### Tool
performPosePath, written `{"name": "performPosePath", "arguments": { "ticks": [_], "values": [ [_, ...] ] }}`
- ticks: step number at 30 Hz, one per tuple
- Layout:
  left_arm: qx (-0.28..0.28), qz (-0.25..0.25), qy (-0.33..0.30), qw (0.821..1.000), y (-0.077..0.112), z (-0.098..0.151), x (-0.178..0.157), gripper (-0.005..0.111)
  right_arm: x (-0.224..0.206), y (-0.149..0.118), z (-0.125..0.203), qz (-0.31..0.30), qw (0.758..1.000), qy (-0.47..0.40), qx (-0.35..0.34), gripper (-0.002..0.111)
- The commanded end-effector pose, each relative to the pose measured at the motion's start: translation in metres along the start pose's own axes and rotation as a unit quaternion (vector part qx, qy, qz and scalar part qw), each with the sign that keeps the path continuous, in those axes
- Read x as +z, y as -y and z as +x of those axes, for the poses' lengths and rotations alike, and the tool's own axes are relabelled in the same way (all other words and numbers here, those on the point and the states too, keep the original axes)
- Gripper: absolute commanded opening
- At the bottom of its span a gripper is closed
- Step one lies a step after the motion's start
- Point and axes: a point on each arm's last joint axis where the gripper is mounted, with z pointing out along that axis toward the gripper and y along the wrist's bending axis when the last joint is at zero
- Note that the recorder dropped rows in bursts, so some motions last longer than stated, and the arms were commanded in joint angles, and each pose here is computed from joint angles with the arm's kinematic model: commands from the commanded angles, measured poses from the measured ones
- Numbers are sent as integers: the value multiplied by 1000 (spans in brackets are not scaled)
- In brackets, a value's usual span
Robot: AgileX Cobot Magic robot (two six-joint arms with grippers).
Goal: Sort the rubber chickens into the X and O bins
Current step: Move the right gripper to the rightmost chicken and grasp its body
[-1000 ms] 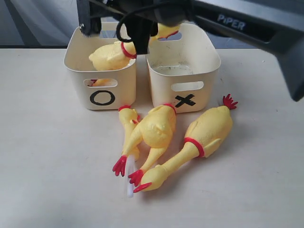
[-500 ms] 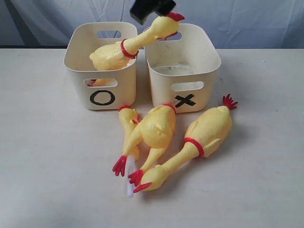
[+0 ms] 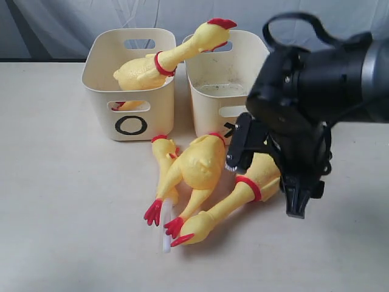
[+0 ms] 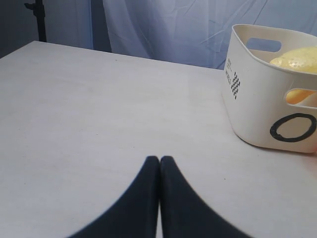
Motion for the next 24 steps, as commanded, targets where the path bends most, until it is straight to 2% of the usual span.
{"name": "performPosePath", "arguments": {
  "ticks": [1, 4, 8, 12, 19, 22, 24],
  "values": [
    [1, 1, 6, 1000, 0, -3, -1, 0, 20, -10, -5, 39, 993, 88, -72, 58],
    [1, 1, 6, 1000, 0, -3, -1, 0, 26, -10, -11, 86, 978, 134, -131, 58],
    [1, 1, 6, 1000, 0, -3, -1, 0, 30, -6, -12, 148, 958, 133, -207, 58],
    [1, 1, 6, 1000, 0, -3, -1, 0, 28, -5, -16, 166, 948, 156, -224, 58],
    [1, 1, 6, 1000, 0, -3, -1, 0, 36, -9, -21, 150, 949, 154, -229, 58],
    [1, 1, 6, 1000, 0, -3, -1, 0, 50, -18, -25, 109, 952, 141, -248, 58],
    [1, 1, 6, 1000, 0, -3, -1, 0, 67, -29, -28, 59, 952, 116, -276, 57]
  ]
}}
